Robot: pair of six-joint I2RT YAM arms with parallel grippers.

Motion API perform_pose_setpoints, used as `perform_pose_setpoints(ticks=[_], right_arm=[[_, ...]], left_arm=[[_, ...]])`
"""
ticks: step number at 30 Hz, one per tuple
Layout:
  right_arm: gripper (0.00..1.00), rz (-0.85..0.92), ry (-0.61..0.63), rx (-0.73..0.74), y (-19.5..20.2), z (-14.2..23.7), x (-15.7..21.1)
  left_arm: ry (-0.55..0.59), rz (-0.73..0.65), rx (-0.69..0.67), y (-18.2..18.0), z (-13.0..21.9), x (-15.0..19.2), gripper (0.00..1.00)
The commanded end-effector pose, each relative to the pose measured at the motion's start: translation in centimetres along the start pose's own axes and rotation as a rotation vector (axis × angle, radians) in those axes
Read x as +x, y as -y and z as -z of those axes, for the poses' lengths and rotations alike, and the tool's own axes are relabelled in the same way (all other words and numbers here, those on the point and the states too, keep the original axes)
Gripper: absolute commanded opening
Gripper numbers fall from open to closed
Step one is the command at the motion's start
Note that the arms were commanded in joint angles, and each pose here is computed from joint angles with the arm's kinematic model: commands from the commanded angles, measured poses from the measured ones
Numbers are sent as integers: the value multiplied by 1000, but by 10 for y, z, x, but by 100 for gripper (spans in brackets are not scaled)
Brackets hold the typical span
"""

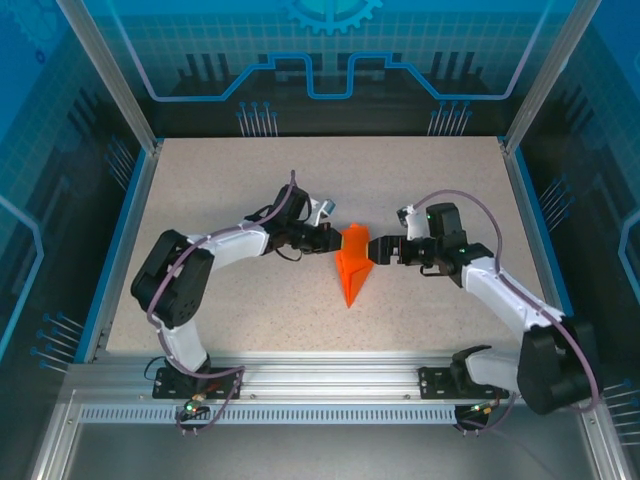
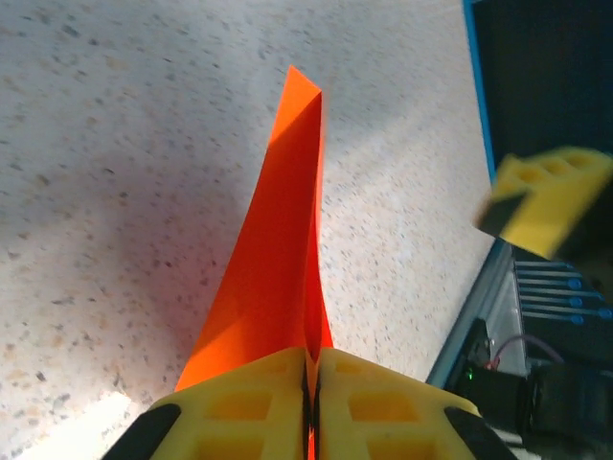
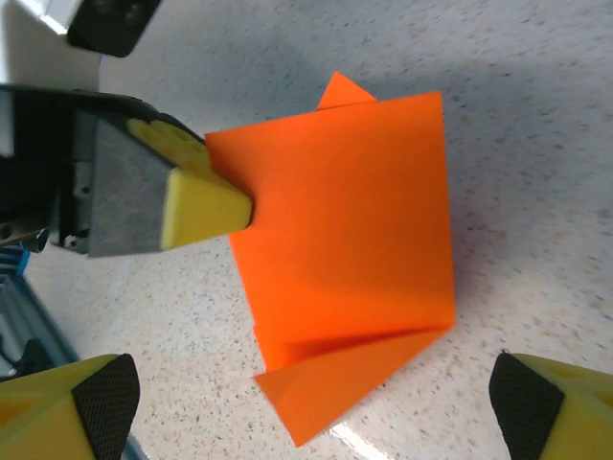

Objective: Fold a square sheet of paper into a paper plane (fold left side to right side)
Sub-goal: Fold the wing for the fifth time at the center of the table.

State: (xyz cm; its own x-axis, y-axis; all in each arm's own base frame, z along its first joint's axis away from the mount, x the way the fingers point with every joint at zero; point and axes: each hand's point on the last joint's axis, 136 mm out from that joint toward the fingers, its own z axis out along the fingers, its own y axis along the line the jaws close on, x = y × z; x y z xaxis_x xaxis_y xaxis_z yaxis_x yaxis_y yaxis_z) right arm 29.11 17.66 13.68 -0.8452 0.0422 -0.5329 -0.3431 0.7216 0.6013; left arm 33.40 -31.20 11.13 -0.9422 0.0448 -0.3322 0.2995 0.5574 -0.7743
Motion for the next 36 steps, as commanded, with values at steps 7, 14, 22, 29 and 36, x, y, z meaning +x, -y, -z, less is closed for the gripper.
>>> perform_pose_setpoints(ticks=[7, 14, 22, 29, 36], right_arm=[[90, 75, 55, -280, 3, -15, -24], [81, 68, 0, -415, -3, -24, -8], [59, 53, -45, -458, -7, -23, 0], [43, 53, -65, -412, -3, -21, 1], [25, 40, -74, -381, 0, -21, 1]], left_arm=[[-4, -188, 165, 37, 24, 16, 8], [-10, -203, 195, 41, 24, 15, 6], [-7, -183, 175, 33, 20, 12, 5], [-8, -166, 155, 24, 20, 11, 4], [-17, -162, 155, 20, 16, 11, 8]])
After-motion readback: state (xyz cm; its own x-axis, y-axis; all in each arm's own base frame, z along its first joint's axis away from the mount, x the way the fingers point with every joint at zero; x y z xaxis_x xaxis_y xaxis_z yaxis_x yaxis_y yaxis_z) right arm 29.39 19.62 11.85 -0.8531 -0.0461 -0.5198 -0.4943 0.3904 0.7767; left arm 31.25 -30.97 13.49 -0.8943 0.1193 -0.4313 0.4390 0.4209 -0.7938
